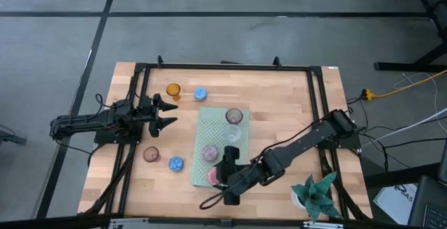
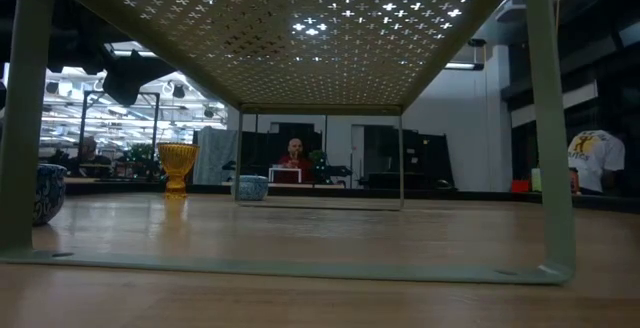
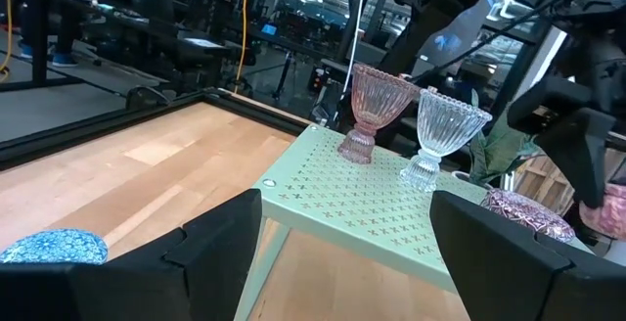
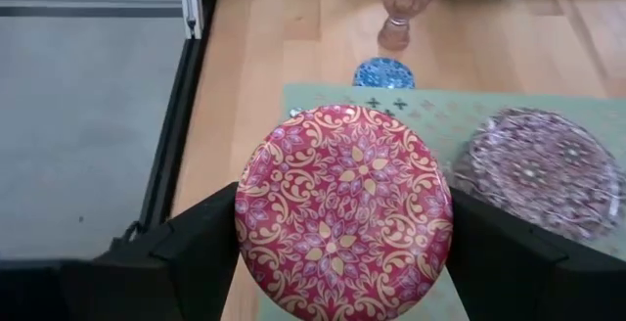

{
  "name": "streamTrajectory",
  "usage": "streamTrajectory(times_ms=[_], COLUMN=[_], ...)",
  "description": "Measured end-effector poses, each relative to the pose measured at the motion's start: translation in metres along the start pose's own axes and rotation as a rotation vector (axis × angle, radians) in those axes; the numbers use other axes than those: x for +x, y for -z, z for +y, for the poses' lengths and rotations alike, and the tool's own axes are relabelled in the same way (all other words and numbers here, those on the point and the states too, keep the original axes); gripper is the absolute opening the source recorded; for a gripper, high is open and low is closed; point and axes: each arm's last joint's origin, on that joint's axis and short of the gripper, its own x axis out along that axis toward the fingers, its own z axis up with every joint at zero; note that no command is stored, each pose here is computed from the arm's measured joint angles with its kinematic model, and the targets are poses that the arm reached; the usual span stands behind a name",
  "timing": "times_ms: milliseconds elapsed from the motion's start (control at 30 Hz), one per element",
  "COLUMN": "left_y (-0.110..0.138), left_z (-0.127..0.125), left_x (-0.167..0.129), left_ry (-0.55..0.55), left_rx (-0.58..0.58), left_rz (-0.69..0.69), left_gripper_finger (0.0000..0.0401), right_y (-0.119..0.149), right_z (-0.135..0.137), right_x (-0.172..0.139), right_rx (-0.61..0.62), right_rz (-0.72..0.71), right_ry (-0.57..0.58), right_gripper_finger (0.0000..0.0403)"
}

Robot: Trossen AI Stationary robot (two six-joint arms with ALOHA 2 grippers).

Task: Pick & Place candle stick holders
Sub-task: Put the red patterned scented candle on the shelf, then put the yellow candle holder on the shelf

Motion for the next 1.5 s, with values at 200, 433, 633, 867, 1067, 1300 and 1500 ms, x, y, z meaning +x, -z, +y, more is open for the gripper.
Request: streamTrajectory(times_ms=[200, 433, 633, 867, 1067, 1300, 1500], left_y=[0.000, 0.000, 0.000, 0.000, 0.000, 0.000, 0.000], left_z=[0.000, 0.000, 0.000, 0.000, 0.000, 0.000, 0.000], left_x=[0.000, 0.000, 0.000, 0.000, 0.000, 0.000, 0.000], left_ry=[0.000, 0.000, 0.000, 0.000, 0.000, 0.000, 0.000], left_rx=[0.000, 0.000, 0.000, 0.000, 0.000, 0.000, 0.000], left_rz=[0.000, 0.000, 0.000, 0.000, 0.000, 0.000, 0.000], left_gripper_finger=[0.0294, 0.0294, 0.0294, 0.0294, 0.0294, 0.0294, 0.0294], right_y=[0.002, 0.001, 0.001, -0.002, -0.003, -0.007, -0.028], right_z=[0.004, 0.003, -0.004, -0.009, -0.012, -0.010, -0.008], right_x=[0.012, 0.023, 0.025, 0.027, 0.028, 0.026, 0.011], right_rx=[0.000, -0.007, -0.009, 0.002, 0.009, -0.049, -0.070], right_rz=[-0.006, -0.023, -0.010, -0.014, -0.015, -0.036, -0.094], right_ry=[-0.001, 0.000, 0.016, 0.025, 0.030, 0.021, 0.005], right_gripper_finger=[0.0304, 0.0305, 0.0305, 0.0329, 0.0353, 0.0350, 0.0349])
